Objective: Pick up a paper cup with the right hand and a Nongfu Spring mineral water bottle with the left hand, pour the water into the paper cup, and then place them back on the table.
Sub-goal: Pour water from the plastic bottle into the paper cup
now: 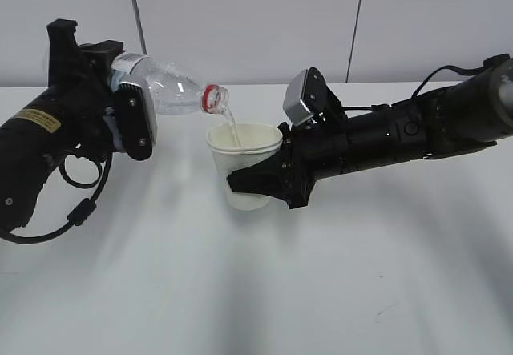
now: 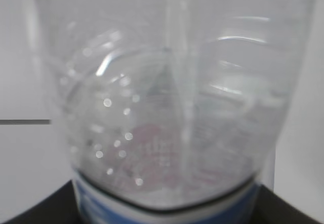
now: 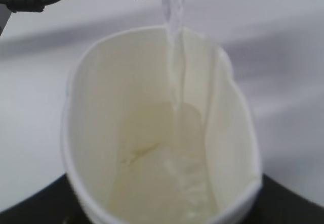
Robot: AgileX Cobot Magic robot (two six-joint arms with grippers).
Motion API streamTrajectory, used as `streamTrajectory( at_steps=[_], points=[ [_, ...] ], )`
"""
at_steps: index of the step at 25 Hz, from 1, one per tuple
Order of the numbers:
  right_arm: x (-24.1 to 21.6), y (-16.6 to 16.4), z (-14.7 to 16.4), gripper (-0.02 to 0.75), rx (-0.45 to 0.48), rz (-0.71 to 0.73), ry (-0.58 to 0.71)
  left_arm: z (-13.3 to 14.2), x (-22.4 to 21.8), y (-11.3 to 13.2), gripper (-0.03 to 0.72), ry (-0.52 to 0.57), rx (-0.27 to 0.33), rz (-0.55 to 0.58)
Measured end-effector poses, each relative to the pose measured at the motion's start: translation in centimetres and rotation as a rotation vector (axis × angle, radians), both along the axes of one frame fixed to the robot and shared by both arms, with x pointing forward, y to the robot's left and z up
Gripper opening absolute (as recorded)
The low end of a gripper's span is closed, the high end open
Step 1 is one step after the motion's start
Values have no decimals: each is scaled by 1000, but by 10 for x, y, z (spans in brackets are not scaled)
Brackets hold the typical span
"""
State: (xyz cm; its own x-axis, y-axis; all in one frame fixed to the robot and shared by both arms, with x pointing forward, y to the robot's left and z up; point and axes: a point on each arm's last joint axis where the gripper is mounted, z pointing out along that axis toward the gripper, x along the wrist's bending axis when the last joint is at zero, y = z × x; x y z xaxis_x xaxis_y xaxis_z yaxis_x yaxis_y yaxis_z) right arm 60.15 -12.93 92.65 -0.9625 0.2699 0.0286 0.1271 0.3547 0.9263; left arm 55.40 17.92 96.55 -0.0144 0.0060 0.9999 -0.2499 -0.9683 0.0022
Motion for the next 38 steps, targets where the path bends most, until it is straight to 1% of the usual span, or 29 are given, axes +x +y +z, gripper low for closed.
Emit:
streamTrajectory(
  at_steps=[14,18,22,25,26,34,38],
  points=[
    [1,0,0,388,-5,-7,0,0,0,1,367,10,-34,9],
    [2,0,0,388,1,-19,2,0,0,1,367,23,-84,8],
    [3,0,1,388,13,-35,-2,-1,0,1,367,52,-152,8],
    [5,-1,1,388,16,-60,-4,-1,0,1,367,73,-223,13],
    [6,-1,1,388,15,-73,-5,-2,0,2,367,80,-255,17],
    [13,-3,4,388,43,-154,-24,-3,2,9,367,146,-572,92],
    [17,-5,4,388,33,-199,-30,-3,2,12,367,171,-734,129]
  ],
)
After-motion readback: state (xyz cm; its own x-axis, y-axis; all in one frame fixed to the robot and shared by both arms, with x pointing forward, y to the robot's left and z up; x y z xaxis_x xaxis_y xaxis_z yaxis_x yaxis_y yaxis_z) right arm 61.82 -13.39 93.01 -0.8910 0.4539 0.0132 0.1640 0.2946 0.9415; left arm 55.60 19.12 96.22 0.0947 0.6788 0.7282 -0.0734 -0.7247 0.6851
